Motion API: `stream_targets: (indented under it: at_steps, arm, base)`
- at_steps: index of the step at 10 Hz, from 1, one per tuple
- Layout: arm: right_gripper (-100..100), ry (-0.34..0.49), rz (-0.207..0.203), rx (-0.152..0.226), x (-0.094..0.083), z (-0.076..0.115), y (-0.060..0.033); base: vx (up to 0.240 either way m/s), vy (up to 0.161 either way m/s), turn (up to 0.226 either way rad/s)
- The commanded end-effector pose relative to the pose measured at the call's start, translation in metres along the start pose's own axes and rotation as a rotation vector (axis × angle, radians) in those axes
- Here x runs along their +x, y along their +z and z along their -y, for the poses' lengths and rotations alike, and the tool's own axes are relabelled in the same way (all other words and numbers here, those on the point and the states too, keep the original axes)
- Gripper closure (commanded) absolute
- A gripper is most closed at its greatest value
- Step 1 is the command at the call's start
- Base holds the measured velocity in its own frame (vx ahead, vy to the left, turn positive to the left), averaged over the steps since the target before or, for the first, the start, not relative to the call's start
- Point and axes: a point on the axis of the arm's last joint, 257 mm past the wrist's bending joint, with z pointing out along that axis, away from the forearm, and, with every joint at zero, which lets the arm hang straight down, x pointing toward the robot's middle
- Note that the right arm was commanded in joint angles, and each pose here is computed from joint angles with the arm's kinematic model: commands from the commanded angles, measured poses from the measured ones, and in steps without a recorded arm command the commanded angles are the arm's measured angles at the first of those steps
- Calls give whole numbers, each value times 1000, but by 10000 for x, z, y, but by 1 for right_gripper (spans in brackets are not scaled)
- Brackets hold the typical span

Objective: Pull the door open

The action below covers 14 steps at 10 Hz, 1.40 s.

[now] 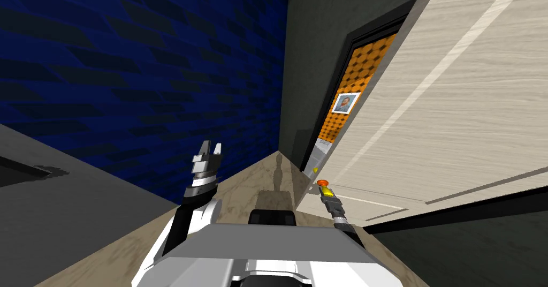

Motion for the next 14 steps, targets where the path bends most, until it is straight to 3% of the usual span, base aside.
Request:
stream_targets:
  at_steps: [1,3,4,14]
  arm:
    - [100,4,-6,22,12,14,-59]
    - [100,6,-7,45,20,18,-122]
    - [100,3,-2,36,4,18,-104]
    - [100,5,-7,118,17,-23,-407]
  base:
    - [-206,-45,116]
    - [-203,-38,111]
    - [-92,-18,26]
    - [-198,-40,127]
